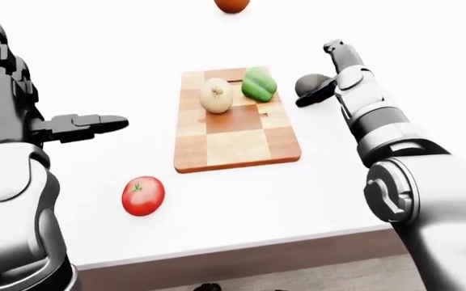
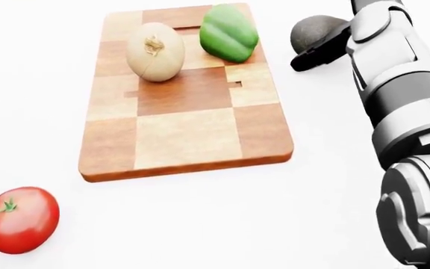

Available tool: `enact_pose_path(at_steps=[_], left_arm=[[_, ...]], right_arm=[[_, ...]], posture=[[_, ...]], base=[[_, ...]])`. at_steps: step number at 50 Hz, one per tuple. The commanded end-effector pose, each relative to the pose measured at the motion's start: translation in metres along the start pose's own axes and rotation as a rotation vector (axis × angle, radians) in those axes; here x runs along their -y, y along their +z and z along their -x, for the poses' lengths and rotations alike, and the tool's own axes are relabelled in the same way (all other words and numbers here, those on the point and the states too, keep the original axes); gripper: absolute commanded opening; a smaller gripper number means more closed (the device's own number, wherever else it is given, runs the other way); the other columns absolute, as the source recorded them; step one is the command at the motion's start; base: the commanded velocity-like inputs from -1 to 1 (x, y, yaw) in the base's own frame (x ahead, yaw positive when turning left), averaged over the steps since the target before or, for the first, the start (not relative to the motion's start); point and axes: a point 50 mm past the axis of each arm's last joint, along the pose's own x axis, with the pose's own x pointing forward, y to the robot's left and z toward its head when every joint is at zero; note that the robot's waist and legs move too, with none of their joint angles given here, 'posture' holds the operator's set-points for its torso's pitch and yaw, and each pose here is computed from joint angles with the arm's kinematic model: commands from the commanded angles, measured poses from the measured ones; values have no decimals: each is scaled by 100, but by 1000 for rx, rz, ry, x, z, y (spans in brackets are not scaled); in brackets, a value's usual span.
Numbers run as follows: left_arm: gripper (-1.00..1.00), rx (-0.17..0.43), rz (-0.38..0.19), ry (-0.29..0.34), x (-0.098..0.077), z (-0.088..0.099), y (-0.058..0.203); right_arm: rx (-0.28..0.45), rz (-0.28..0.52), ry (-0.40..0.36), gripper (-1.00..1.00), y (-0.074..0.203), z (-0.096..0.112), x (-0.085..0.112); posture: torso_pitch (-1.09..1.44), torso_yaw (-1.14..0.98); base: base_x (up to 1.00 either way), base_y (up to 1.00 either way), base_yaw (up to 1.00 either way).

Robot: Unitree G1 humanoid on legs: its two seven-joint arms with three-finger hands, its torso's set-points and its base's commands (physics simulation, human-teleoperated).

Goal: Place the avocado, onion, tomato and bell pepper on the cutting board.

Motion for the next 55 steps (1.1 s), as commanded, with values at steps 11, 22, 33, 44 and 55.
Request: enact_pose_path(at_steps=[11,22,33,44,55], left_arm=[[100,92,-2,32,-7,2,16],[100,92,-10,34,-6,2,14],[100,90,-9,39,-8,4,12],[100,86,-9,41,-7,2,14],[100,84,-6,39,-5,0,14]], right_arm=[[39,14,-45,3,10,1,12],[35,26,-34,-31,8,0,9],[62,47,-37,-81,15,1,13],[83,49,-39,-99,18,1,19],[116,52,-44,-100,21,1,24]], posture=[[27,0],[27,0],[27,0],[17,0],[6,0]], base=[[0,0,0],[0,0,0],[0,0,0],[0,0,0],[0,0,0]])
